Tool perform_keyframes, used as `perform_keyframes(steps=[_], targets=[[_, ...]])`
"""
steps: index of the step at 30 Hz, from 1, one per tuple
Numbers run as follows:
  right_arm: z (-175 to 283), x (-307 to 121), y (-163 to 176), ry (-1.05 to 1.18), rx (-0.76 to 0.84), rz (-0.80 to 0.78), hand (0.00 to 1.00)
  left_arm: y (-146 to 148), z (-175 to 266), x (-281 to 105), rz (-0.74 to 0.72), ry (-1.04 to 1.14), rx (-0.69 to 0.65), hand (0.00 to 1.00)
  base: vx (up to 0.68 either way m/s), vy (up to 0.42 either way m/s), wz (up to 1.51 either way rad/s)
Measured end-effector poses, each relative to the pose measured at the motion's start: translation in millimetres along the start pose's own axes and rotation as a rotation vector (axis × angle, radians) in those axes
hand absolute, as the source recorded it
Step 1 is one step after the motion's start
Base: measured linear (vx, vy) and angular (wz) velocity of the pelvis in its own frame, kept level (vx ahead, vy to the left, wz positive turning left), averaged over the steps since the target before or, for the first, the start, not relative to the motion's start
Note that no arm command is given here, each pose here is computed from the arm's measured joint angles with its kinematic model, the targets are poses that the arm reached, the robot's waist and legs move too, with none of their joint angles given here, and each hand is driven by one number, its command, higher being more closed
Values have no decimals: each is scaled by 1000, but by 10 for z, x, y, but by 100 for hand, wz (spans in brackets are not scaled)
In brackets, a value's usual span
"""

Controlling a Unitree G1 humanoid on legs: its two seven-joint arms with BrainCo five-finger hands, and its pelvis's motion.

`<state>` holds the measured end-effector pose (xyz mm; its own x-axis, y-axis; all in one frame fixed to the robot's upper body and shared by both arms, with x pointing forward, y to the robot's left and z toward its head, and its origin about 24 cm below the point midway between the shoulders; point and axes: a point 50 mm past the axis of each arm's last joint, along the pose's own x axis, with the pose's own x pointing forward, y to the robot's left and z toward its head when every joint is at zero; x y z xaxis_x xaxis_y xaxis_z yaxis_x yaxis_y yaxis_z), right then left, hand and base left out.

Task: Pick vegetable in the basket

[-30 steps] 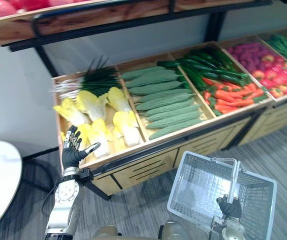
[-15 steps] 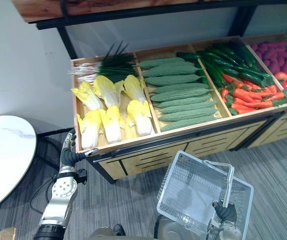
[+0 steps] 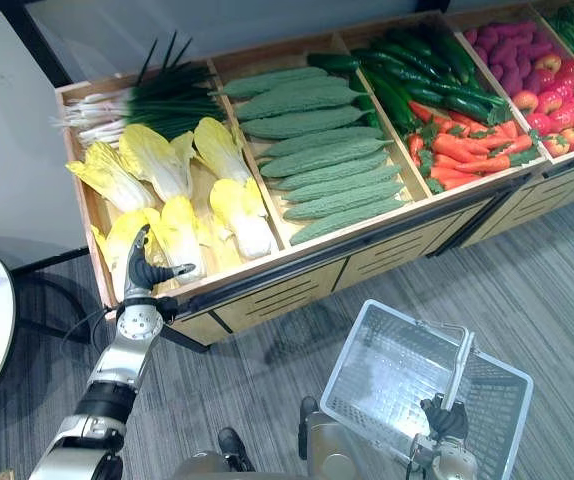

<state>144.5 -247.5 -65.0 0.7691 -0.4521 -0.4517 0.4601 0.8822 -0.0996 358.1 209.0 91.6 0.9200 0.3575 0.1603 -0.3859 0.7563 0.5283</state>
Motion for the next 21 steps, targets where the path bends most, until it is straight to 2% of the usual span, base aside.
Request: perform_keyframes(steps=[3, 4, 7, 12, 16, 21], targets=[[46, 7, 43, -26, 18, 18, 100, -9, 45, 77, -9, -16, 131, 0, 0, 0, 0], [74, 6, 63, -38, 24, 27, 100, -13, 56, 91, -15, -21, 156, 100, 23, -6, -3], [148, 2, 136, -71, 35, 62, 100, -31, 77, 117, -36, -37, 247, 100, 15, -4, -3], [214, 0, 159, -102, 39, 95, 100, 37, 162, 207, -26, -66, 315, 100, -3, -13, 0], [237, 8, 131, -114, 43, 93, 100, 103, 186, 247, -17, -70, 304, 100, -1, -17, 0], [303, 5, 120, -141, 47, 92, 100, 134, 178, 257, -7, -45, 222, 100, 21, -16, 0]])
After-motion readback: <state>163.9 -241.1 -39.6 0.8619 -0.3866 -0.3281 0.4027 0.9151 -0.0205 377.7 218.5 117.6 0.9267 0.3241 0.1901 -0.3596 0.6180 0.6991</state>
